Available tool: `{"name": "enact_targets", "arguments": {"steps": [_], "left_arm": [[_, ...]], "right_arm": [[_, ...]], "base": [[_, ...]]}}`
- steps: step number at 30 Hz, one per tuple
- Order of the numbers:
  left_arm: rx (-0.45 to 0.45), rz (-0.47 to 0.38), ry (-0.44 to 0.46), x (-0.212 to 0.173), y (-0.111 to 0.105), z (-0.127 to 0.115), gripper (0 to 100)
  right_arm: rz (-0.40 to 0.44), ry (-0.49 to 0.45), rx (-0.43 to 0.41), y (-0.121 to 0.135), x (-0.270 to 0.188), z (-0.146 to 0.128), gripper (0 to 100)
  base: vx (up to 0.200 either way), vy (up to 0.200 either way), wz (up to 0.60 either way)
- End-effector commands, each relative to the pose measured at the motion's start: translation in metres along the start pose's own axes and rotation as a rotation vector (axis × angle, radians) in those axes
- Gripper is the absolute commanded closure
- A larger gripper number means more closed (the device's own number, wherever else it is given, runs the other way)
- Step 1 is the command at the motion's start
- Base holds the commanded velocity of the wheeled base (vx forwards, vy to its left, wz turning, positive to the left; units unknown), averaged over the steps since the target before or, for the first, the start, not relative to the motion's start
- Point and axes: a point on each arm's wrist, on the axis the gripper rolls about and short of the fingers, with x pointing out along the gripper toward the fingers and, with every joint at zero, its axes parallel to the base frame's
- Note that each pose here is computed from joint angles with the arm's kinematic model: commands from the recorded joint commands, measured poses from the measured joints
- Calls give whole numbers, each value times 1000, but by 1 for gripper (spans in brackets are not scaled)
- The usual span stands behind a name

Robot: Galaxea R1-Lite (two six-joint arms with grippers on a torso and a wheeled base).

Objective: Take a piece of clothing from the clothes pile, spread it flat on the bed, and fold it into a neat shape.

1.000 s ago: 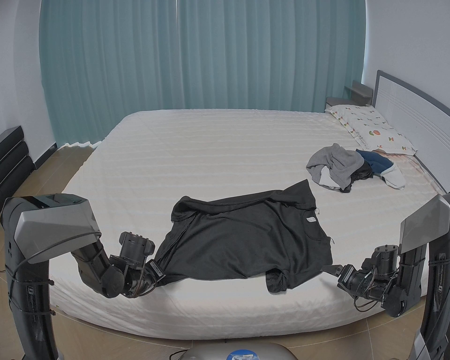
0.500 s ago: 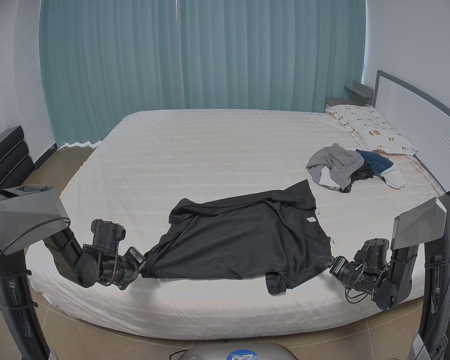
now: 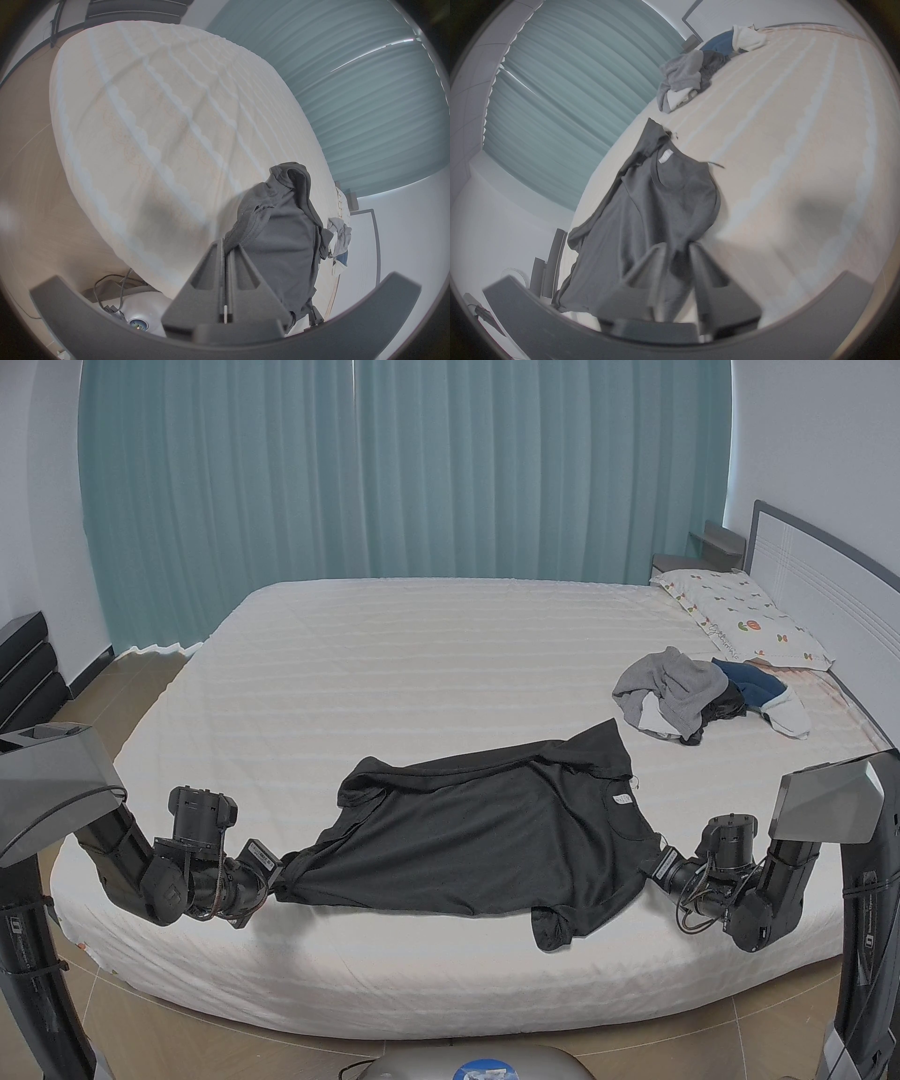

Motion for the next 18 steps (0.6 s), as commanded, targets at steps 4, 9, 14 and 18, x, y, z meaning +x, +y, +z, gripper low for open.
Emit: {"name": "enact_targets", "arguments": {"steps": [4,9,14,18], "left_arm": [[-79,-45,-45,5,-10,10,100],[-137,-68,-102,10,-11,23,100],[-147,-56,-172,21,-8,30,100],[-150,-66,-196,23,-8,33,100]], "right_arm": [[46,-64,4,34,13,43,100],[45,-58,2,57,33,63,100],[36,-40,0,67,54,68,100],[-6,-35,-7,68,67,63,100]], "base": [[0,0,0],[0,0,0],[0,0,0],[0,0,0]]}}
